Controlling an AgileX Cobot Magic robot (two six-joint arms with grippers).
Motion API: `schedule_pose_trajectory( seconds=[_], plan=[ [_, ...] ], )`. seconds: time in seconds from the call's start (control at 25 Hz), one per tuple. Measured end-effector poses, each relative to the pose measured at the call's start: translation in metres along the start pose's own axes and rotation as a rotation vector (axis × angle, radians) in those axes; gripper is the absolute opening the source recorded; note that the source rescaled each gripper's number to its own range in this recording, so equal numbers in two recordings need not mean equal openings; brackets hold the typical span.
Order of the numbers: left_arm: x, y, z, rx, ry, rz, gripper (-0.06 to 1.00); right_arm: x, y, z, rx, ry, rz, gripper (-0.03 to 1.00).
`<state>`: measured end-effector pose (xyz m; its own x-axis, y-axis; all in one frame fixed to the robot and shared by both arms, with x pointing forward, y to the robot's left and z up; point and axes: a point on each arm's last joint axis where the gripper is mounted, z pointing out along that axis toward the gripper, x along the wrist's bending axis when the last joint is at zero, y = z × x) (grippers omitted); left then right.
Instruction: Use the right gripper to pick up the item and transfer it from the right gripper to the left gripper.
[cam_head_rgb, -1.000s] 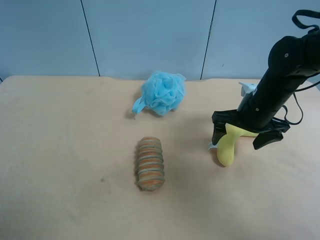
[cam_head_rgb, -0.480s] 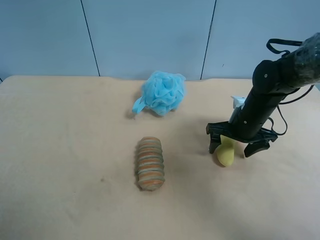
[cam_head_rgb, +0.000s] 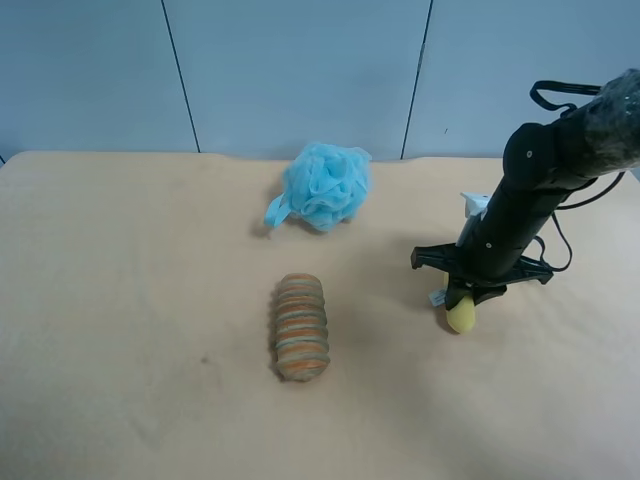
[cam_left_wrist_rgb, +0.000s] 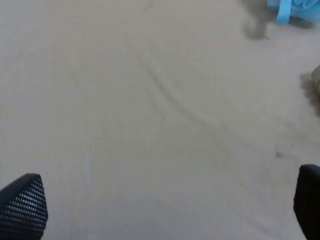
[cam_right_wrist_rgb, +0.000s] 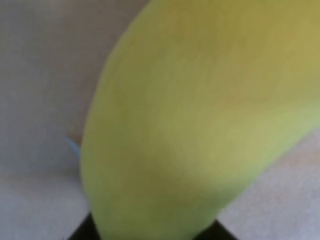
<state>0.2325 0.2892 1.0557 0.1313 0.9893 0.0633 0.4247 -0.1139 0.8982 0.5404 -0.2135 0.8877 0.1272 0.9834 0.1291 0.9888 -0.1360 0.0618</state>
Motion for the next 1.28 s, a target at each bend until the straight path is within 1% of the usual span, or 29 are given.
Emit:
schedule_pose_trajectory(
  seconds=[0.08,0.2,0.4,0.52,0.6,0.8,0.92,1.0,1.12,1.28],
  plan=[
    [0.0,0.0,0.0,0.0,0.0,0.0,1.0,0.001,0.0,-0.004,0.03,-0.004,-0.023,0.0],
    [0.0,0.0,0.0,0.0,0.0,0.0,1.0,0.007,0.004,-0.024,0.066,0.001,-0.1,0.0],
    [0.0,0.0,0.0,0.0,0.0,0.0,1.0,0.024,0.008,-0.076,0.07,0.027,-0.3,0.0],
    [0.0,0.0,0.0,0.0,-0.002,-0.001,1.0,0.041,0.002,-0.101,0.053,0.023,-0.441,0.0],
    [-0.001,0.001,0.001,0.006,-0.014,-0.008,1.0,0.054,-0.004,-0.113,0.042,0.005,-0.532,0.0],
    [-0.001,0.008,0.014,0.114,-0.054,-0.035,1.0,0.09,-0.028,-0.123,0.049,-0.054,-0.774,0.0],
    [0.0,0.019,0.018,0.159,-0.075,-0.013,1.0,0.115,-0.049,-0.123,0.05,-0.07,-0.937,0.0],
    [0.0,0.028,0.018,0.161,-0.104,0.023,1.0,0.131,-0.066,-0.122,0.057,-0.063,-1.049,0.0],
    [-0.002,0.039,0.015,0.15,-0.165,0.086,1.0,0.147,-0.085,-0.121,0.067,-0.037,-1.166,0.0],
    [-0.004,0.045,0.014,0.202,-0.263,0.174,1.0,0.16,-0.103,-0.12,0.08,-0.01,-1.28,0.0]
  ],
)
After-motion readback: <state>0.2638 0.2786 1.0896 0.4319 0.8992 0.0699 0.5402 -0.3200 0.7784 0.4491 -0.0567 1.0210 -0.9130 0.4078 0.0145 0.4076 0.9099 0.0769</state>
